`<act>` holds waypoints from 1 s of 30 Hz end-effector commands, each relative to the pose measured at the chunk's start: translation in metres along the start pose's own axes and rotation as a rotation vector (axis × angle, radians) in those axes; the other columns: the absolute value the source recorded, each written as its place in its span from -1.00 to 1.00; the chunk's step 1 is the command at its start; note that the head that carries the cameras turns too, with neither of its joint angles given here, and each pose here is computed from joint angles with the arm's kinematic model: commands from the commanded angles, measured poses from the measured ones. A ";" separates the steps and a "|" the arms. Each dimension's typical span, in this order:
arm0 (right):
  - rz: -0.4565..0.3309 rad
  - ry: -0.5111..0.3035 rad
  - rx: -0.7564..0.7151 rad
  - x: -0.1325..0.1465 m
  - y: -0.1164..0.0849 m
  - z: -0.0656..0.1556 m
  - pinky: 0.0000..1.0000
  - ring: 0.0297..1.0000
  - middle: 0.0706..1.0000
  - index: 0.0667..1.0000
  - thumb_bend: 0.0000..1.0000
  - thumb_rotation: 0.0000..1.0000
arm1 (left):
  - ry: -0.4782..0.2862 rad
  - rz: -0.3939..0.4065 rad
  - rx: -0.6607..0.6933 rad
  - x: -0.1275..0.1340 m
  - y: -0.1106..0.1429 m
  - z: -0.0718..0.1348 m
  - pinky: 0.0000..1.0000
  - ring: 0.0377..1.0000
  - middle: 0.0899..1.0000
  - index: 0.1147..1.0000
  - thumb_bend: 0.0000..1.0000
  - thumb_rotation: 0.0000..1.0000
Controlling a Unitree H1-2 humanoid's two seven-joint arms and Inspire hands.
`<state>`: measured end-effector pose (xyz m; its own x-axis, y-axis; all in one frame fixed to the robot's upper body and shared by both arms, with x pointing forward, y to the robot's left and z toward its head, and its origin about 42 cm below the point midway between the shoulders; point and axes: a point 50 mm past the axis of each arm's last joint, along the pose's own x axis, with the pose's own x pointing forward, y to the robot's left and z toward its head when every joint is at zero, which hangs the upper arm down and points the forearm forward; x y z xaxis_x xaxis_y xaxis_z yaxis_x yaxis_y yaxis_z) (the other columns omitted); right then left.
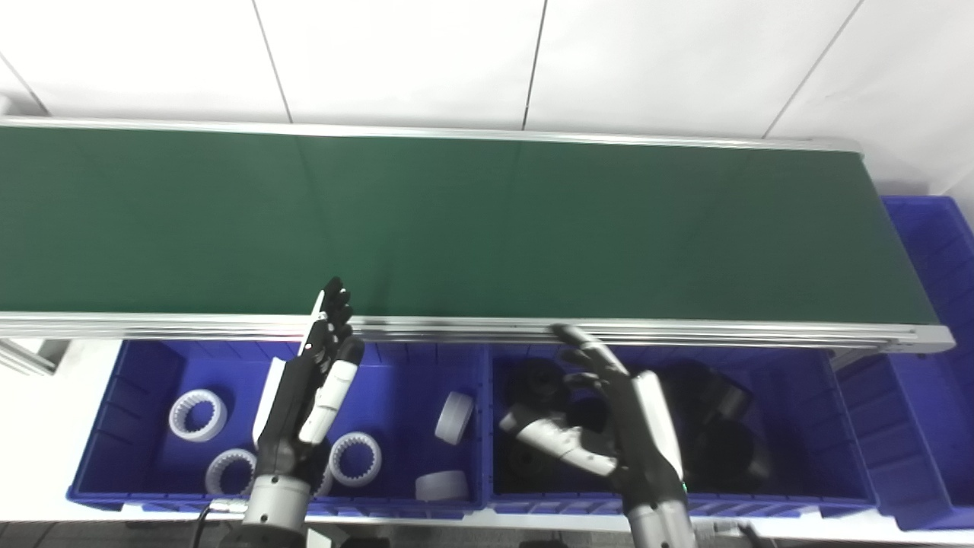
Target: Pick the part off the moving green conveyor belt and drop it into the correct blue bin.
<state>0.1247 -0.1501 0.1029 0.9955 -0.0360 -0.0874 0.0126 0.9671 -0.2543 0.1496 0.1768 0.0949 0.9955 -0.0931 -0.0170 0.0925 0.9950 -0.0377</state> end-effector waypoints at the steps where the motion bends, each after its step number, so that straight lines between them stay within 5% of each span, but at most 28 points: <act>1: -0.129 -0.077 0.143 -0.001 0.016 0.002 0.53 0.68 0.77 0.75 0.13 0.35 | -0.087 0.018 0.030 -0.005 0.001 0.007 1.00 1.00 1.00 1.00 0.36 0.62; 6: -0.219 -0.120 0.181 -0.003 0.018 -0.018 0.67 0.78 0.86 0.87 0.34 0.80 | -0.115 0.033 0.057 -0.012 0.002 0.002 1.00 1.00 1.00 1.00 0.41 0.55; 9: -0.232 -0.145 0.203 -0.004 0.022 -0.022 0.69 0.79 0.88 0.92 0.29 0.96 | -0.126 0.027 0.055 -0.015 0.002 -0.001 1.00 1.00 1.00 1.00 0.37 0.50; 30: -0.158 -0.243 0.117 0.006 0.025 -0.034 0.80 0.90 0.99 0.99 0.35 1.00 | -0.105 0.042 0.064 -0.018 0.000 -0.009 0.95 1.00 1.00 1.00 0.37 0.54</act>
<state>0.1244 -0.1410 0.0542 0.9859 -0.1423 0.0878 0.1544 0.9764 -0.1511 0.1288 0.1788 0.0771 0.9975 -0.0621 0.0334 0.0610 0.9976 0.0328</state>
